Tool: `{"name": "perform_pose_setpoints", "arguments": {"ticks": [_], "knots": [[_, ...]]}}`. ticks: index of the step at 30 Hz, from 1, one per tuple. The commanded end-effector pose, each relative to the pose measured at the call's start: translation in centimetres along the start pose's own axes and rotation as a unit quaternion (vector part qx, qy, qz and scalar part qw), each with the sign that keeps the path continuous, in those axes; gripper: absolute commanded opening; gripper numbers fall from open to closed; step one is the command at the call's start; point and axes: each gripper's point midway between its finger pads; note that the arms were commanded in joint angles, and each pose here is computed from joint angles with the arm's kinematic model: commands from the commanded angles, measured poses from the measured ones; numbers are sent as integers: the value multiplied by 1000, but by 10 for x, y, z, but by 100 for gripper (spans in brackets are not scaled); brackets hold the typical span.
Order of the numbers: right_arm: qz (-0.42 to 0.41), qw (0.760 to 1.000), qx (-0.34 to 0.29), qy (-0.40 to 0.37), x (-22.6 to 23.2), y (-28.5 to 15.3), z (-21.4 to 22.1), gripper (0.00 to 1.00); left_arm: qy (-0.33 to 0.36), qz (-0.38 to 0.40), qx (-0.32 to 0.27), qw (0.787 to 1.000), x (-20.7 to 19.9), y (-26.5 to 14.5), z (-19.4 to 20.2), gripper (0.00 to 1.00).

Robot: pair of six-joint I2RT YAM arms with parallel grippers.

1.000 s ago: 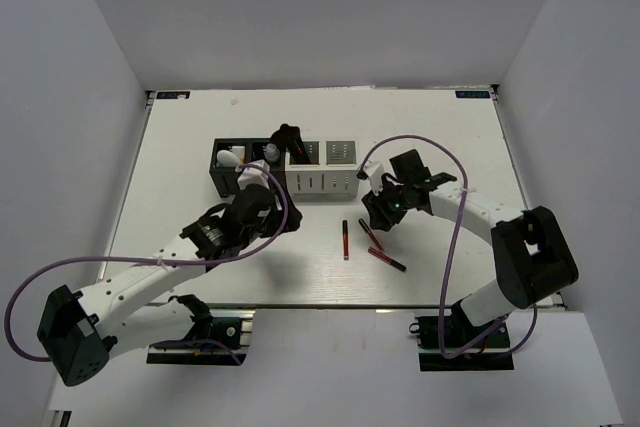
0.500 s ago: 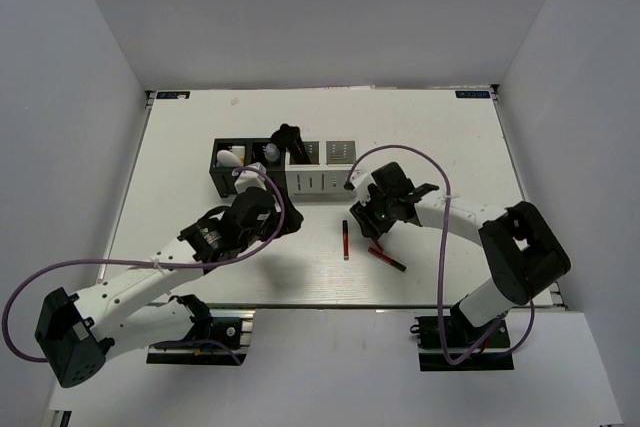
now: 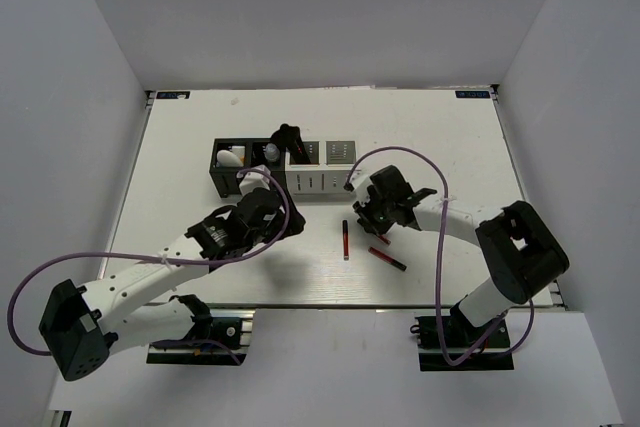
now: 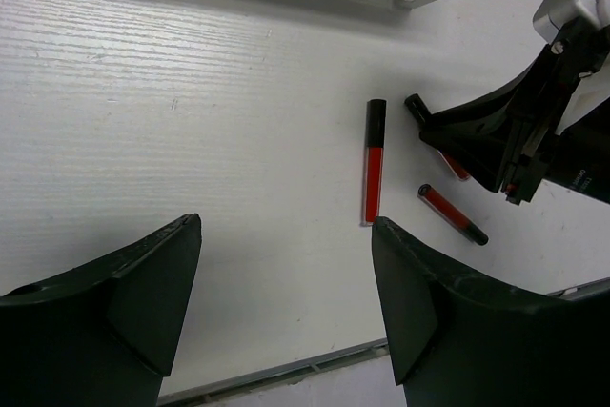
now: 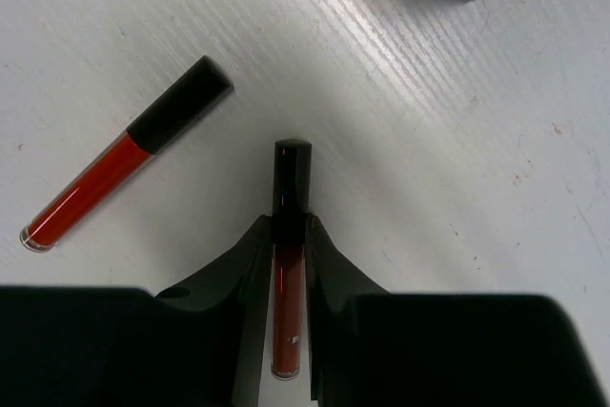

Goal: Organize the makeup

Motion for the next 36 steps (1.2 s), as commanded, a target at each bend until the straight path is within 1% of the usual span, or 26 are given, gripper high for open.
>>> {"name": "perform_pose_setpoints", "arguments": {"ticks": [1, 2, 3, 5, 6, 8, 9, 10, 14, 15, 18, 19, 21, 24, 25, 26, 27, 28, 29, 30, 33, 34, 36], "knots": [[-21, 999, 45, 5, 8, -2, 35, 9, -4, 7, -9, 1000, -6, 0, -5, 82], [-24, 999, 47, 4, 9, -3, 37, 6, -4, 7, -8, 1000, -7, 1, -4, 82], [-36, 999, 40, -4, 13, -9, 33, 0, -4, 8, -7, 1000, -7, 2, -4, 82], [-53, 998, 37, -12, 18, -18, 27, 0, -2, 10, -6, 1000, -8, 3, -3, 82], [-62, 997, 40, -29, 22, -27, 25, 0, -2, 10, -5, 1000, -9, 3, -3, 82], [-89, 995, 14, -47, 28, -41, 5, 0, -1, 13, -5, 1000, -11, 4, -4, 82], [-98, 993, -7, -64, 33, -52, -7, 0, 0, 13, -4, 1000, -10, 4, -3, 82], [-119, 989, -16, -82, 37, -60, -11, 0, 0, 14, -5, 1000, -11, 4, -4, 82], [-138, 977, -105, -122, 43, -93, -63, 0, -2, 21, -6, 1000, -13, 6, -3, 82], [-143, 971, -137, -131, 47, -105, -83, 0, -4, 24, -7, 1000, -15, 6, -4, 82], [-146, 955, -217, -141, 48, -129, -130, 0, -3, 26, 0, 1000, -16, 10, 0, 82], [-147, 950, -235, -141, 48, -133, -141, 0, 1, 29, 2, 1000, -18, 10, 3, 82], [-147, 935, -293, -133, 43, -143, -173, 0, 0, 31, 5, 1000, -19, 11, 4, 82], [-168, 910, -359, -119, 41, -152, -217, 0, 2, 32, 7, 999, -20, 13, 5, 82], [-172, 909, -364, -107, 35, -144, -224, 0, 5, 35, 10, 999, -23, 13, 7, 82], [-183, 893, -396, -106, 38, -152, -243, 0, 6, 35, 11, 999, -23, 13, 8, 82], [-196, 882, -413, -113, 40, -160, -255, 0, 6, 35, 10, 999, -23, 14, 7, 82], [-205, 882, -411, -106, 37, -146, -261, 0, 5, 35, 10, 999, -24, 14, 7, 82], [-214, 878, -418, -94, 35, -146, -269, 0, 5, 34, 11, 999, -24, 15, 7, 82], [-224, 867, -432, -106, 37, -148, -279, 0, 4, 34, 11, 999, -24, 15, 8, 82], [-225, 858, -450, -104, 29, -138, -305, 0, 5, 36, 11, 999, -26, 15, 9, 82], [-230, 861, -446, -85, 25, -127, -309, 0, 3, 34, 10, 999, -25, 15, 8, 82], [-228, 859, -453, -75, 18, -119, -314, 0, 2, 32, 10, 999, -25, 16, 8, 82]]}}
Point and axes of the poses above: each gripper's point midway between its finger pads, its own y axis out along the fingers, its own x axis along the line the jaws close on, z = x × y, and after that the axes turned 13 degrees about y, right-handed
